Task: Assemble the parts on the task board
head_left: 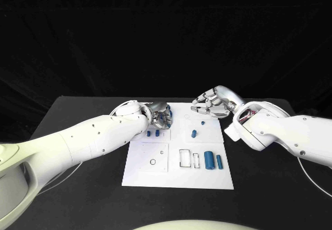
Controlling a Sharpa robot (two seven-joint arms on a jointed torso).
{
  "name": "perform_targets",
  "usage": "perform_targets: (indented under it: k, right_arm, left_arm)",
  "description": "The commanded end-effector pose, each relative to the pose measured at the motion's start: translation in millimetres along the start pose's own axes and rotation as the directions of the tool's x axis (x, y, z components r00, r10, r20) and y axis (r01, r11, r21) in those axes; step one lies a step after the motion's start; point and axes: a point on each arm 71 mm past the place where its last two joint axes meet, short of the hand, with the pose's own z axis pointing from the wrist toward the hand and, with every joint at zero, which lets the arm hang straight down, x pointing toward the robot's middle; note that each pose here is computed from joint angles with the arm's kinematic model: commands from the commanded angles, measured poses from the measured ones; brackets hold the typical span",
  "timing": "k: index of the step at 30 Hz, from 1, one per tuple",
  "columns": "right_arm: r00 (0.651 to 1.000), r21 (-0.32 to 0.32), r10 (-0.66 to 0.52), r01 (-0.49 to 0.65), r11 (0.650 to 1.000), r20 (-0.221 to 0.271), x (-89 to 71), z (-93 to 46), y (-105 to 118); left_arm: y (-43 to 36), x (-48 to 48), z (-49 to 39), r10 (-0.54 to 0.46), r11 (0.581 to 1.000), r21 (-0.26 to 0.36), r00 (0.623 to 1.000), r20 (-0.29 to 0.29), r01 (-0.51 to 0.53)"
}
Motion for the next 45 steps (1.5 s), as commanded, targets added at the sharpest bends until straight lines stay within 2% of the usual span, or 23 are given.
perform_targets:
  k: [1, 9, 18, 24, 30, 36, 45]
  right_arm:
    - [1.0, -0.012, -0.009, 0.009, 1.0, -0.013, 1.5, -0.1, 1.2]
    - [1.0, -0.011, -0.01, 0.009, 1.0, -0.011, 1.1, 0.1, 0.7]
    - [1.0, -0.005, -0.012, 0.012, 1.0, -0.005, -0.9, 0.2, -1.7]
    - [1.0, -0.003, -0.013, 0.013, 1.0, -0.005, -1.3, 0.2, -2.3]
    - [1.0, 0.0, -0.013, 0.013, 1.0, -0.004, -1.9, 0.0, -3.0]
    - [1.0, 0.001, -0.014, 0.014, 1.0, -0.005, -1.6, 0.2, -3.1]
    - [1.0, 0.0, -0.013, 0.013, 1.0, -0.007, -1.1, 0.4, -2.9]
  left_arm:
    - [-1.8, 5.4, -0.1, -0.027, 0.999, 0.021, 0.999, -0.028, 0.027]
    - [3.4, -0.1, -4.0, -0.057, 0.998, 0.014, 0.998, 0.004, 0.056]
    - [12.7, -16.0, -19.5, -0.121, 0.993, 0.019, 0.992, 0.042, 0.121]
    - [24.8, -24.6, -30.9, -0.155, 0.988, 0.007, 0.986, 0.067, 0.155]
    - [38.4, -28.2, -37.7, -0.166, 0.985, -0.023, 0.983, 0.077, 0.169]
    - [47.8, -28.8, -39.6, -0.166, 0.984, -0.053, 0.984, 0.069, 0.169]
    - [53.0, -26.6, -37.2, -0.156, 0.984, -0.077, 0.987, 0.039, 0.159]
